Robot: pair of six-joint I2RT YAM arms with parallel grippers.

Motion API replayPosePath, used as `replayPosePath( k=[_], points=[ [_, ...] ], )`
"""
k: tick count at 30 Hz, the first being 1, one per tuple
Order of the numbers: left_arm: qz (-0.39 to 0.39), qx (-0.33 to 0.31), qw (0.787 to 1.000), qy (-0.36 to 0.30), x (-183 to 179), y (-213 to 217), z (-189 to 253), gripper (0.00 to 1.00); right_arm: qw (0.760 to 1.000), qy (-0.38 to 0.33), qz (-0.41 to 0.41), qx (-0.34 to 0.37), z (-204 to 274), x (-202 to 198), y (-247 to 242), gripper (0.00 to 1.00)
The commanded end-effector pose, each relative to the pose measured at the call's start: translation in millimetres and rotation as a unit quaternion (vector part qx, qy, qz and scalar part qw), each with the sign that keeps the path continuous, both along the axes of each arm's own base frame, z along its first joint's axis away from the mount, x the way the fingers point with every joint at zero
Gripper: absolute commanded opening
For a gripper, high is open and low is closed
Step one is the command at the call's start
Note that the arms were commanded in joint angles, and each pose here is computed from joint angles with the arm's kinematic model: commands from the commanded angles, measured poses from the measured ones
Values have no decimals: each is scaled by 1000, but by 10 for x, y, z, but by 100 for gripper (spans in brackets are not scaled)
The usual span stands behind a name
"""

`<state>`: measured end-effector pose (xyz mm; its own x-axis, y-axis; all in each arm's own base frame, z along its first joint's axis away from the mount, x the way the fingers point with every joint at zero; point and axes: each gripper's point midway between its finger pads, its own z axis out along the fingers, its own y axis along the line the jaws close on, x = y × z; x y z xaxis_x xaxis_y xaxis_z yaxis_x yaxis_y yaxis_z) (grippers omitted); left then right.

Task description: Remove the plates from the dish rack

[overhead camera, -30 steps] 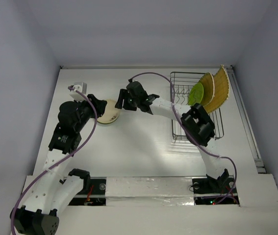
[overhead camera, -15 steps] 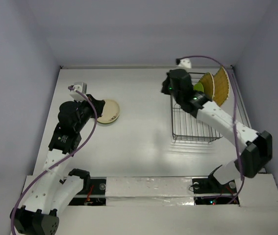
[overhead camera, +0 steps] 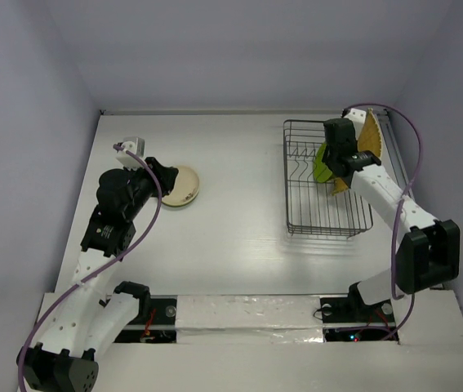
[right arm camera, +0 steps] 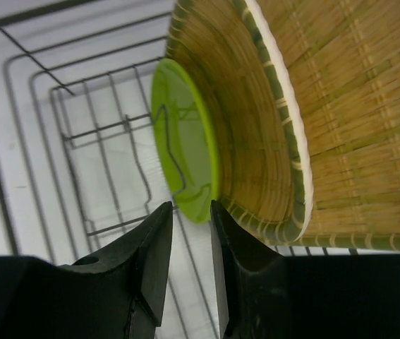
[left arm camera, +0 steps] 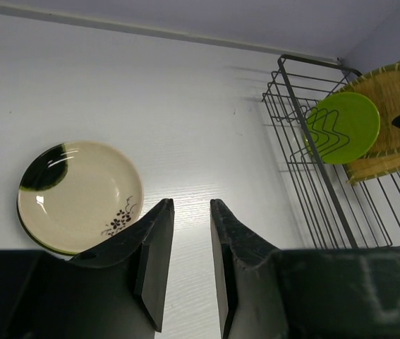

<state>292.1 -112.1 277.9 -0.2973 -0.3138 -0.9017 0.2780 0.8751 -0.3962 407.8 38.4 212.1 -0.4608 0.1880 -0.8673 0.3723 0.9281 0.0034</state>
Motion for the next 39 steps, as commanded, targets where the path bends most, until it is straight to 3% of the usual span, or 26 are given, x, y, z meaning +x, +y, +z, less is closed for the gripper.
replayPosePath(
  k=[1, 14, 19, 24, 26, 28, 39],
  points=[
    [-3, -6, 1000, -25, 10, -6, 122, 25, 999, 10, -16, -25, 2, 82, -170, 35],
    [-3, -7, 1000, -26, 0, -6, 132, 26, 998, 39, -34, -47, -301, 378, -309, 34],
    [-3, -7, 1000, -27, 0, -6, 139, 26, 996, 43, -54, -60, -334, 388, -407, 27],
    [-7, -8, 1000, -26, 0, -20, 142, 26, 997, 20, -51, -58, -154, 353, -416, 17],
    [-6, -8, 1000, -27, 0, -17, 143, 26, 996, 27, -53, -62, -148, 345, -428, 6],
    [-5, -8, 1000, -28, -8, -10, 149, 26, 997, 28, -50, -58, -150, 345, -413, 2],
    [-8, -9, 1000, -29, -15, -19, 150, 26, 997, -39, -38, -51, 604, 170, -412, 0]
  ],
)
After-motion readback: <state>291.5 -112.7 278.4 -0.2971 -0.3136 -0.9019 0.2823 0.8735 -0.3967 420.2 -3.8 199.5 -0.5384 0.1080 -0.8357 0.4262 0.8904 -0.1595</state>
